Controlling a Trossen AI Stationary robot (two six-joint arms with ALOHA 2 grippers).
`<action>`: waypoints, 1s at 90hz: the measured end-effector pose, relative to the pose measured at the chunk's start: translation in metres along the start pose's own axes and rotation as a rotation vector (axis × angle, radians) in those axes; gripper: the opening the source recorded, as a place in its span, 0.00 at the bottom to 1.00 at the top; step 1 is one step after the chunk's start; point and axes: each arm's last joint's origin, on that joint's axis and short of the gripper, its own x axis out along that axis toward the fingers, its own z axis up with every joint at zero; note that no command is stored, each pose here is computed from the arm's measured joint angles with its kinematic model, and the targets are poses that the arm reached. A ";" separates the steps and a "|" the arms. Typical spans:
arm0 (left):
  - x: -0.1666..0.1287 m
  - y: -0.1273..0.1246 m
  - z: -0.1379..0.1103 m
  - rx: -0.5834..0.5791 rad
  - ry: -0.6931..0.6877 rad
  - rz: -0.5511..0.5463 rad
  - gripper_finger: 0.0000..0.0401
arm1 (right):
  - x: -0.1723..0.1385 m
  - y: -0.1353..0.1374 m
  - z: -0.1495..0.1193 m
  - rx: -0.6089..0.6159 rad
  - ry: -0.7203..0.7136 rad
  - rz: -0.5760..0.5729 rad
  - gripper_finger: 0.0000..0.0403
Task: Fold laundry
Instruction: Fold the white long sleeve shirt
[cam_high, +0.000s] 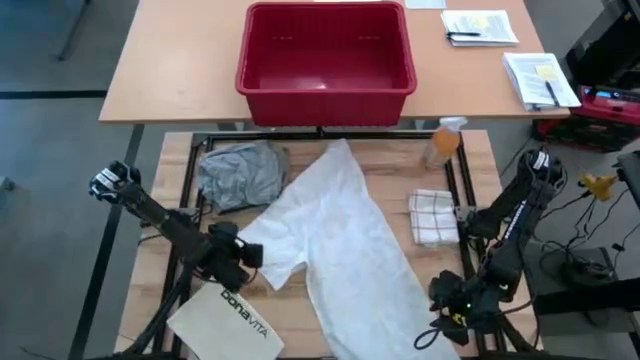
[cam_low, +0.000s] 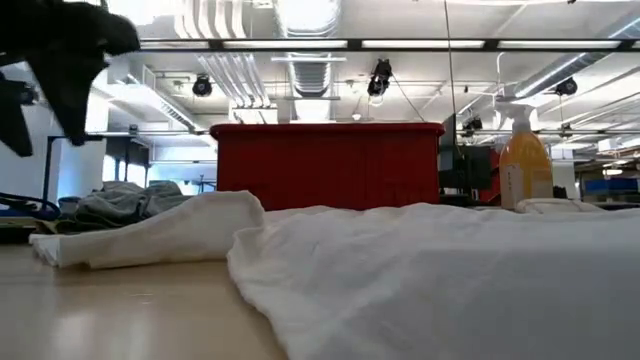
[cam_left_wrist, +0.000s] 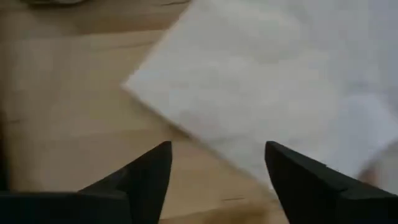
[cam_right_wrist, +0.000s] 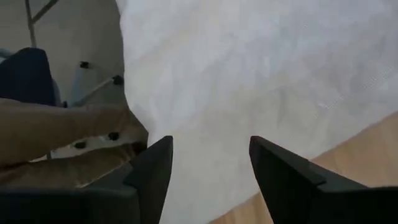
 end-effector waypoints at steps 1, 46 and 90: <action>0.001 0.001 0.001 0.003 0.002 0.009 0.57 | 0.000 0.000 0.000 0.000 0.000 0.001 0.49; 0.053 0.029 0.048 -0.002 0.054 -0.021 0.74 | 0.000 0.000 0.001 0.022 0.000 0.003 0.48; 0.106 0.048 0.043 0.020 0.059 -0.059 0.87 | -0.001 0.006 0.008 0.119 -0.014 0.054 0.48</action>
